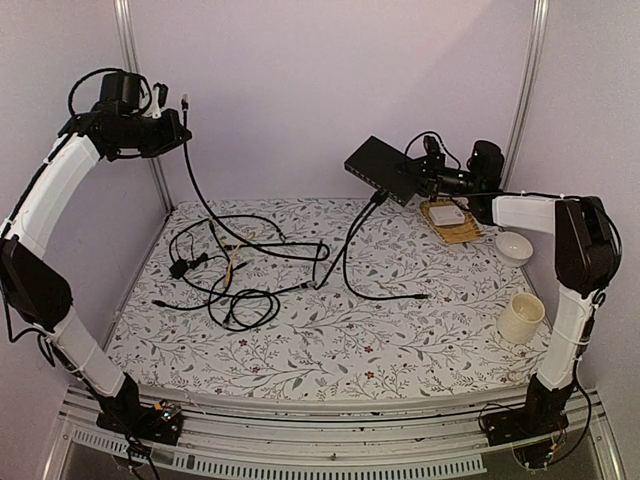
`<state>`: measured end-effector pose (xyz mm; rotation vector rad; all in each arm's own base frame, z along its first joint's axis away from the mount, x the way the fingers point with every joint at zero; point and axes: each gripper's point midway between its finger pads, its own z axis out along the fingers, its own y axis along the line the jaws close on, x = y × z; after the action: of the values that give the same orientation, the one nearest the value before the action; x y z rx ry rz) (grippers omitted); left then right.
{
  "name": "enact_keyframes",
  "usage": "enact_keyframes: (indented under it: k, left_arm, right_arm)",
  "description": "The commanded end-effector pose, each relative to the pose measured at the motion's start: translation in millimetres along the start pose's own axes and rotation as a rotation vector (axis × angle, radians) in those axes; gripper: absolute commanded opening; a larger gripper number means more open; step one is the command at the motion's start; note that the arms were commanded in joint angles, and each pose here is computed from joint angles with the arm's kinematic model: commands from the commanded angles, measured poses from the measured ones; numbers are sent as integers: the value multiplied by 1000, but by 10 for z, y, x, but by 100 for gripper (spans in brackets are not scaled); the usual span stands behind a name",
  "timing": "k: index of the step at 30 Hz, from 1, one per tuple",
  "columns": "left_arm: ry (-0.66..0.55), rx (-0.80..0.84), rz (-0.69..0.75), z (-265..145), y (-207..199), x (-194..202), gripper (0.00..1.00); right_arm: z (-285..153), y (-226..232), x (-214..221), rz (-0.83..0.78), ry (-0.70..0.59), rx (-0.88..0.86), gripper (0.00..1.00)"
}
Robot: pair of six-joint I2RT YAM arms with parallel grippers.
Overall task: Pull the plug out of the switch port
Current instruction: Place the connector at the corner of the board.
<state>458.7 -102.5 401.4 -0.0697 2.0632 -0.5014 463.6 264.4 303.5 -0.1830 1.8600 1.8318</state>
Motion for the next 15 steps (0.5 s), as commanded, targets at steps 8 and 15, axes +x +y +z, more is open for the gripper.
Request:
enact_keyframes:
  k: [8, 15]
  left_arm:
    - [-192, -176, -116, -38, 615, 38, 0]
    - [-165, -238, -228, 118, 1138, 370, 0]
  right_arm:
    - [-161, 591, -112, -155, -47, -51, 2]
    - [-179, 724, -104, -176, -35, -64, 2]
